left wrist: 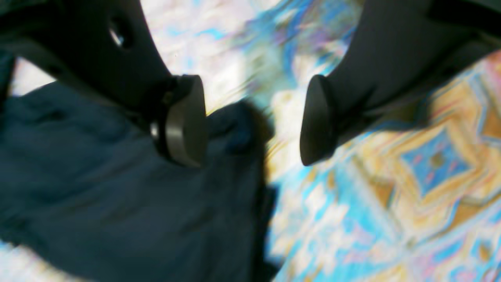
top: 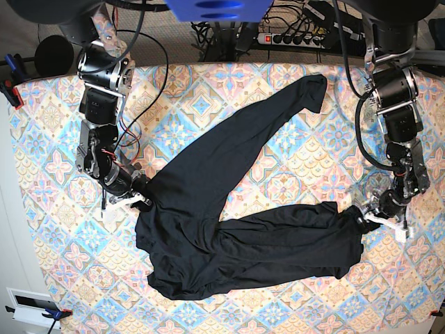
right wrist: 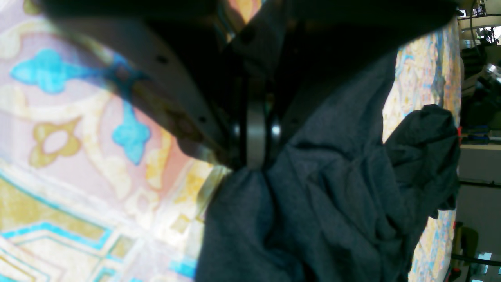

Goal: Layout the t-shirt on the table in an organized manner, then fold the t-shirt properly
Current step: 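Grasp the shirt hem with the left gripper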

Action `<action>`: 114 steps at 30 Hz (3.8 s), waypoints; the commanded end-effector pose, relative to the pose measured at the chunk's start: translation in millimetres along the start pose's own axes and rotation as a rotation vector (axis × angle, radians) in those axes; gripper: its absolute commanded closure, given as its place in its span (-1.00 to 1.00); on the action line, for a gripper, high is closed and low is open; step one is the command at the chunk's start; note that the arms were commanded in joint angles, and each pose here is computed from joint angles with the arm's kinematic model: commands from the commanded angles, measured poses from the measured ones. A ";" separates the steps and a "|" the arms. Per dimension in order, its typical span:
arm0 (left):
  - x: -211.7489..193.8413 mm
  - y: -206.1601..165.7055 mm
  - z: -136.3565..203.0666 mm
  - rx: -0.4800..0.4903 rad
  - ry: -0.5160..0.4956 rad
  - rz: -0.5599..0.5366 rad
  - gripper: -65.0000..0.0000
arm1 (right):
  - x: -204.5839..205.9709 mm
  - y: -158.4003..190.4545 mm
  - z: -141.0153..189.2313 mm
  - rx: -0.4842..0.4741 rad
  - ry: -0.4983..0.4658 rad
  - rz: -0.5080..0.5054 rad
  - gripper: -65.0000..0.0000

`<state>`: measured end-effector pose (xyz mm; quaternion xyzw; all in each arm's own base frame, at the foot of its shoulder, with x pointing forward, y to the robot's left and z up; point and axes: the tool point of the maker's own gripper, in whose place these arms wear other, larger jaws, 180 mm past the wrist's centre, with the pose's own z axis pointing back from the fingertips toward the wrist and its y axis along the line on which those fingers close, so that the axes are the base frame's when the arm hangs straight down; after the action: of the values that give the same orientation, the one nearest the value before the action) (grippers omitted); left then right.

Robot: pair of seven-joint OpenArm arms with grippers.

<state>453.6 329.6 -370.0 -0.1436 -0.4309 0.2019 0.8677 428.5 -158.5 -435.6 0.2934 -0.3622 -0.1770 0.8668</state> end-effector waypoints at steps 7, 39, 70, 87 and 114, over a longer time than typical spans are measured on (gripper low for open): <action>28.3 -6.1 22.5 -0.193 -0.097 0.374 -0.06 | -29.5 -12.1 3.1 -0.026 0.077 -0.007 1.00; 113.5 -67.4 23.4 0.222 -0.167 -0.465 -0.06 | -31.0 -12.2 3.1 -0.027 0.082 -0.006 1.00; 51.0 -88.7 -38.3 0.126 0.172 -0.828 -0.07 | -31.4 -14.0 4.0 -0.030 0.085 -0.005 1.00; 30.7 -79.1 -41.5 0.115 0.186 -0.823 -0.07 | -32.0 -14.0 4.1 -0.030 0.088 -0.005 1.00; 22.5 -65.3 -45.4 0.169 0.143 -0.917 1.00 | -32.0 -14.0 4.1 -0.030 0.088 -0.005 1.00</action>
<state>500.2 275.2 -379.5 0.1130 -0.3406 -0.1842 0.9150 417.7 -158.4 -442.4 0.2926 -0.3611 -0.1656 0.8698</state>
